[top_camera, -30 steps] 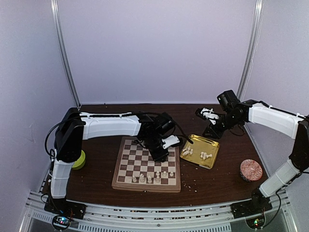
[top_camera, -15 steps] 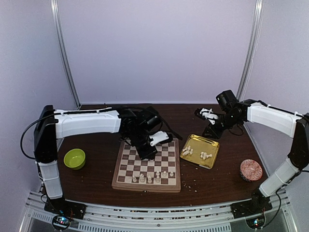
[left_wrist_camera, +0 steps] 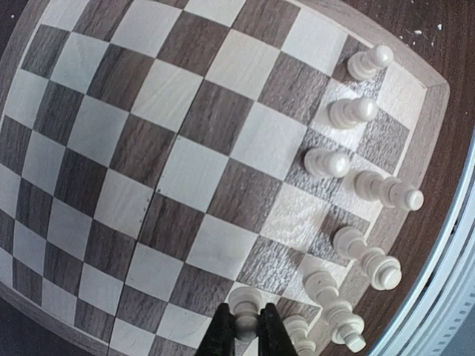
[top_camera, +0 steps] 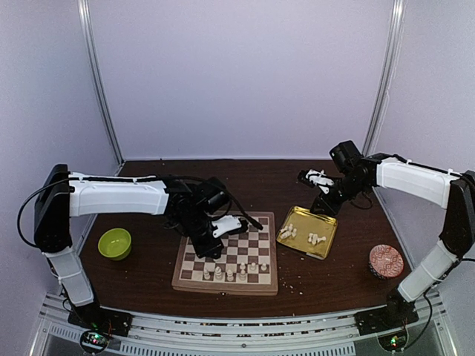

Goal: Set up the chess pieces on the board
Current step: Place the pawn on e2.

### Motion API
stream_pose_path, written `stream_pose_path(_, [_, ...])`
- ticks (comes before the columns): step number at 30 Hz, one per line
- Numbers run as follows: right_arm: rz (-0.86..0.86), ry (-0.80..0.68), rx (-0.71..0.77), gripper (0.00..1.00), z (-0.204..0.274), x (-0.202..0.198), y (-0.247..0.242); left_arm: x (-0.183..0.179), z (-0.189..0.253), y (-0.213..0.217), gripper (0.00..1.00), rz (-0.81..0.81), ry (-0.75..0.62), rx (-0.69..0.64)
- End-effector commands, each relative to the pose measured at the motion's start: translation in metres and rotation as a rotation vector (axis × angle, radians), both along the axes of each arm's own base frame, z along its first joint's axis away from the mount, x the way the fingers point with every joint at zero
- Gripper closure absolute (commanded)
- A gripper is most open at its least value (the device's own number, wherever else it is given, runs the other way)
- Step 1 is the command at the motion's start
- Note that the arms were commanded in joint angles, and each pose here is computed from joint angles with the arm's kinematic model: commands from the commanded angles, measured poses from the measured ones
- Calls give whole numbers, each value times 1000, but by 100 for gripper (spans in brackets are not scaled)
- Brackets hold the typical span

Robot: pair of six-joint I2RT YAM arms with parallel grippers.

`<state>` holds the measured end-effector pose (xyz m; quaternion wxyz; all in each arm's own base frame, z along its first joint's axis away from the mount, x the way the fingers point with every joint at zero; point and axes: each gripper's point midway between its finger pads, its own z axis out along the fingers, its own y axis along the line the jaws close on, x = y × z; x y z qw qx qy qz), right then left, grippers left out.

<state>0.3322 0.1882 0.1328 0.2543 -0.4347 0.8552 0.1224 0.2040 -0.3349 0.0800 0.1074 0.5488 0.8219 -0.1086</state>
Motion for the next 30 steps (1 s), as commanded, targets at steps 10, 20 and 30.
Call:
stream_pose_path(10, [11,-11,-1,79,6,5,3,1,1,-41,94,-76,57,-123])
stream_pose_path(20, [15,1,-6,79,2,5,4,-6,-5,-48,93,-104,104,-135])
stream_pose_path(30, [15,4,-10,79,1,5,4,-8,-10,-54,92,-120,110,-127])
